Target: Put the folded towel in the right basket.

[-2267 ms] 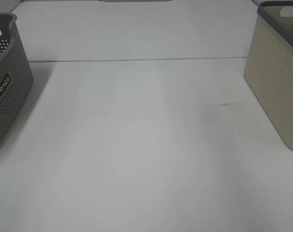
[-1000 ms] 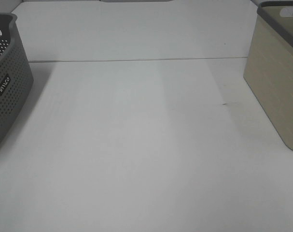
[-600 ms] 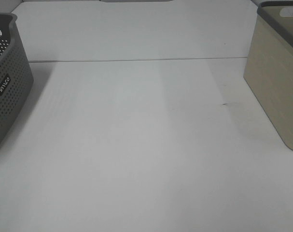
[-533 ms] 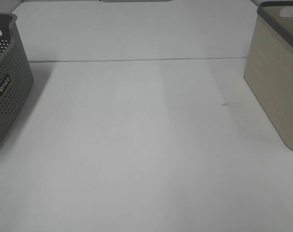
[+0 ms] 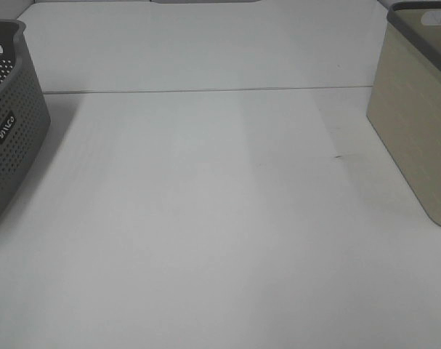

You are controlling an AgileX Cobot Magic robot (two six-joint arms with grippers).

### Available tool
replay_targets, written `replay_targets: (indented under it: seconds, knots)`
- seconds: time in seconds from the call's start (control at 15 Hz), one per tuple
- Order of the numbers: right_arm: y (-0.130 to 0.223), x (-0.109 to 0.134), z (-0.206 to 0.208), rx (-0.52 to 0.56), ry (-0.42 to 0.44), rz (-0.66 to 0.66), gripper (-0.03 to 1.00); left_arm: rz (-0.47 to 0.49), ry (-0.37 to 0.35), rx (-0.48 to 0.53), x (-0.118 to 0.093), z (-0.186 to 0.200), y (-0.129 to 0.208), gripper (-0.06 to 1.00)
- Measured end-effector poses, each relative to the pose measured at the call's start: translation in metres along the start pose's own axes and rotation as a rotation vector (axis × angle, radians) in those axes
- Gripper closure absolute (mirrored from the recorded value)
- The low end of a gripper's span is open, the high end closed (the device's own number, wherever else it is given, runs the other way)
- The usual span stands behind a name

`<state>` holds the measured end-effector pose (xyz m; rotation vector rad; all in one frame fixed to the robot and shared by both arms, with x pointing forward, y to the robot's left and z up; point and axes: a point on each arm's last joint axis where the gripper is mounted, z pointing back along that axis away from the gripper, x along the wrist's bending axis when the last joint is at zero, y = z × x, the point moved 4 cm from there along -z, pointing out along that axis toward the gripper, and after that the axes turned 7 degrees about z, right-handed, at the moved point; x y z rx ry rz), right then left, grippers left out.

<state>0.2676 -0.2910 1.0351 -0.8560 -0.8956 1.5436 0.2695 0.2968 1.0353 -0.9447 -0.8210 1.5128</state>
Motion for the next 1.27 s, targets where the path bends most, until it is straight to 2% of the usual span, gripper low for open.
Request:
replay_targets:
  seconds: [0.2, 1.27]
  knots:
    - [-0.0004, -0.0012, -0.0002, -0.001, 0.036, -0.018, -0.01, 0.0, 0.0, 0.0, 0.0, 0.0, 0.0, -0.04]
    - [-0.0007, -0.001, -0.0002, -0.003, 0.035, -0.02, -0.01, 0.0, 0.0, 0.0, 0.0, 0.0, 0.0, -0.04]
